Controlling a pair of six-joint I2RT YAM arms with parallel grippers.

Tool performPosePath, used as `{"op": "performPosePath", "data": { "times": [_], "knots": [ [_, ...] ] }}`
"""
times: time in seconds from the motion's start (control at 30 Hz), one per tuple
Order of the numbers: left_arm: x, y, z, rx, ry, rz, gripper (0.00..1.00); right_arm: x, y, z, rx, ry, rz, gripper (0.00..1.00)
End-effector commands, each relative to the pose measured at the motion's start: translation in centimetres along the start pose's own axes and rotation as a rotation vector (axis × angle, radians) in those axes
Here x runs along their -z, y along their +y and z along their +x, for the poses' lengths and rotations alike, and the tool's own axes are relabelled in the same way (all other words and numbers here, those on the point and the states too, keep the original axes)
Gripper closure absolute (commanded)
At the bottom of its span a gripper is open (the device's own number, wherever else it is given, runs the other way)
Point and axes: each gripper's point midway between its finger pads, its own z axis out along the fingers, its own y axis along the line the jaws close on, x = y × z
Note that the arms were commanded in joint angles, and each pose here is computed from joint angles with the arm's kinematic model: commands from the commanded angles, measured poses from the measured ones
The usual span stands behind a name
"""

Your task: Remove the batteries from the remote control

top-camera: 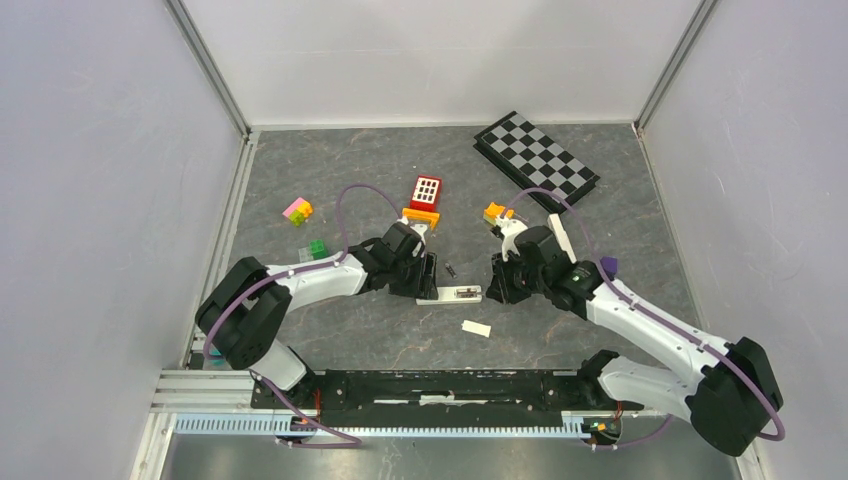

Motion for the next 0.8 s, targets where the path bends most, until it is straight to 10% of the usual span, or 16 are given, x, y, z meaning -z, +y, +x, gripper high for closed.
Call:
{"op": "performPosePath", "data": {
  "times": [0.0, 0.77],
  "knots": [
    [0.4, -1.6, -1.3, -0.056, -0.027, 0.055, 0.34, 0.5, -0.4, -1.4, 0.024, -0.015, 0.045, 1.00],
    [0.1, -1.4, -0.9, -0.055, -0.011, 0.049, 0.37, -0.4, -0.6, -0.2, 0.047, 0.059, 0.085, 1.00]
  ]
}}
